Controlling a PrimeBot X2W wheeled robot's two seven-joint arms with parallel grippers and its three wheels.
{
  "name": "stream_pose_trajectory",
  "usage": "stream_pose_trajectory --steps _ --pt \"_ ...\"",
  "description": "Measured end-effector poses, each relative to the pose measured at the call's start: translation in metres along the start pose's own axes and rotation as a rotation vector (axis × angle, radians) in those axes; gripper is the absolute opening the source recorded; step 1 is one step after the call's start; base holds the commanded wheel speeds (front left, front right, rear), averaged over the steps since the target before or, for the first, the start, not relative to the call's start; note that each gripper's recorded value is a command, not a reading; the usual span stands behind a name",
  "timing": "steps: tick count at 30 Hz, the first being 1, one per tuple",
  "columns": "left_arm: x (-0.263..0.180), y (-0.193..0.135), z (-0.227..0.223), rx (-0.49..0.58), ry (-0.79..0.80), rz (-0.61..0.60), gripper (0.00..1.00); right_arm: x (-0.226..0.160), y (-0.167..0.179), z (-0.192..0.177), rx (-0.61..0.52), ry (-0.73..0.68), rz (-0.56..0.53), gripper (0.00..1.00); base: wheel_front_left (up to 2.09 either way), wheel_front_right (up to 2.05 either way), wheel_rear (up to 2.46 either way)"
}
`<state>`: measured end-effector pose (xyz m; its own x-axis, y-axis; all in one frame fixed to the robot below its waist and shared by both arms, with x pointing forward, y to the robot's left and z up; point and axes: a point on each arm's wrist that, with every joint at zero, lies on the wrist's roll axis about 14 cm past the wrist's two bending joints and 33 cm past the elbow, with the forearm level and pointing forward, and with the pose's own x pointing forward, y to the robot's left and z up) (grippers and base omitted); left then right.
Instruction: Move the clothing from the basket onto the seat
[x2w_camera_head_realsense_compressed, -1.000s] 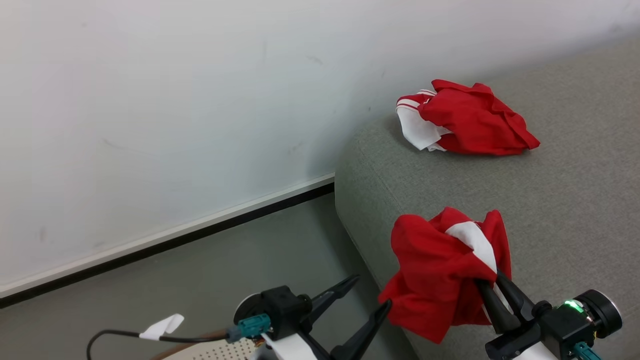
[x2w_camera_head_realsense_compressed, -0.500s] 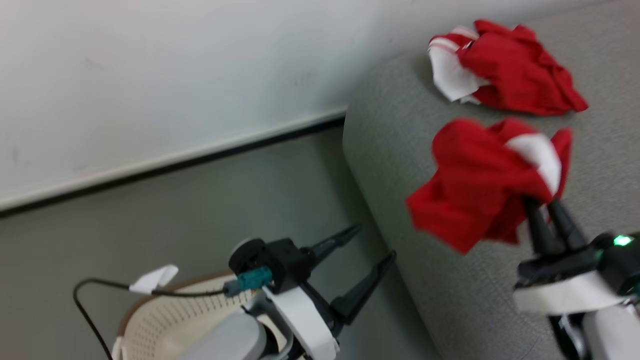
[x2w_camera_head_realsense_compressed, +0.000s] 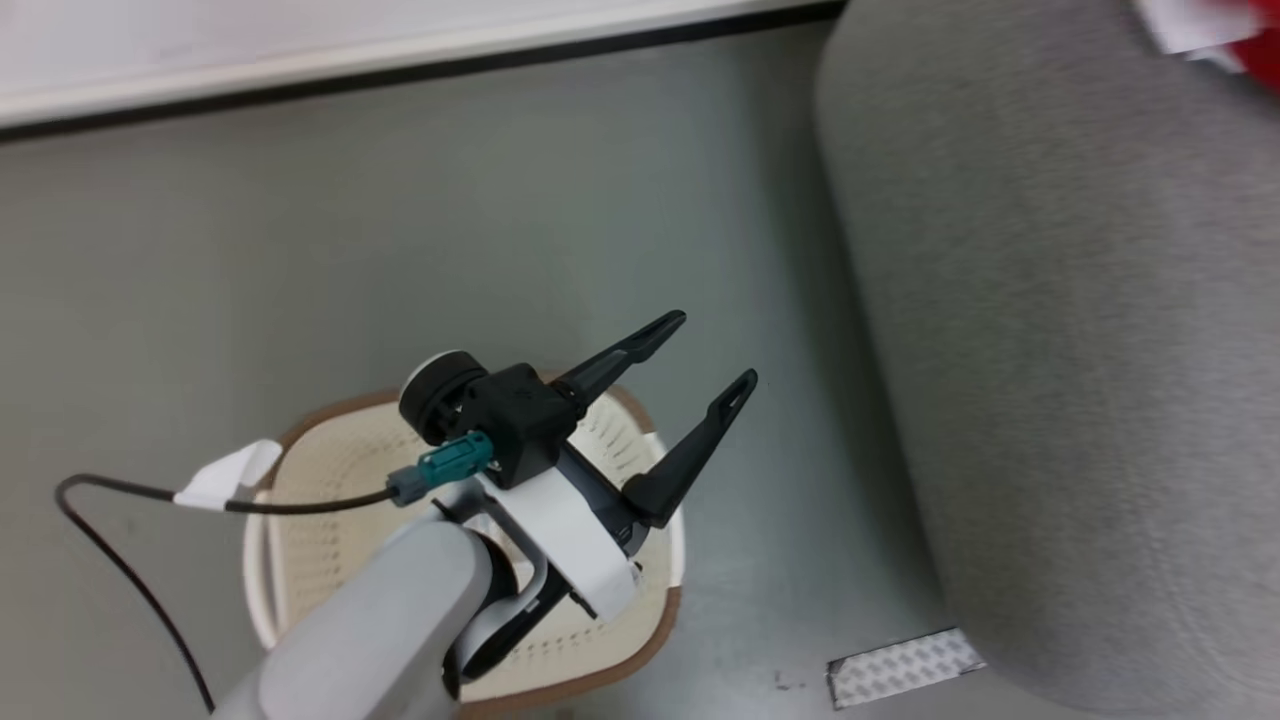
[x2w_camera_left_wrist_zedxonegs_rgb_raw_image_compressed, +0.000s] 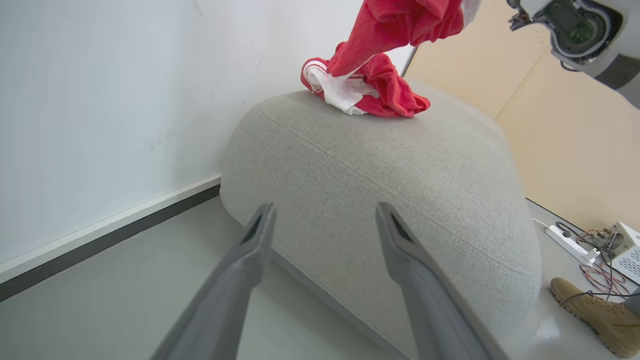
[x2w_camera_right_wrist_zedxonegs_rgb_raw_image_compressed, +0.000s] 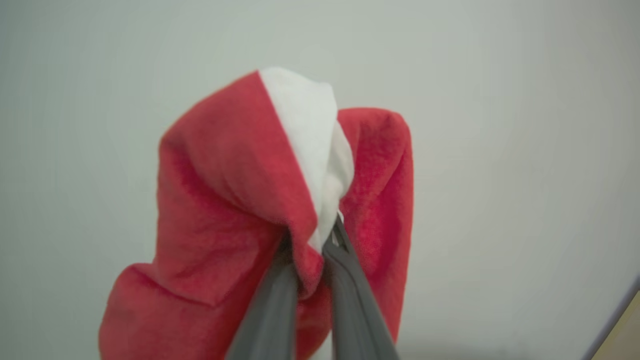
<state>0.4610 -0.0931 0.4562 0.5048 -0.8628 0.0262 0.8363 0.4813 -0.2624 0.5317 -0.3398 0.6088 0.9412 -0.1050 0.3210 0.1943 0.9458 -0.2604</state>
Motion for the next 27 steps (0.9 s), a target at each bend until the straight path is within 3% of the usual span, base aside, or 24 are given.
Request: stream_pose_trajectory --steps 7,15,18,27 --pt "-0.019 0.027 -0.016 -0.030 0.012 0.100 1.00 0.059 -0.068 0.016 -0.045 -0.035 -0.159 0.00 0.00 0.00 0.00" --pt "-0.032 0.039 -0.026 -0.060 0.019 0.163 1.00 0.048 -0.157 0.001 -0.095 0.065 -0.387 0.00 0.00 0.00 0.00" --pt "-0.034 0.044 -0.031 -0.067 0.026 0.178 1.00 0.038 -0.159 -0.029 -0.090 0.137 -0.409 0.00 0.00 0.00 0.00" --pt "-0.039 0.050 -0.041 -0.085 0.051 0.204 1.00 -0.005 -0.117 -0.131 0.025 0.362 -0.433 0.00 0.00 0.00 0.00"
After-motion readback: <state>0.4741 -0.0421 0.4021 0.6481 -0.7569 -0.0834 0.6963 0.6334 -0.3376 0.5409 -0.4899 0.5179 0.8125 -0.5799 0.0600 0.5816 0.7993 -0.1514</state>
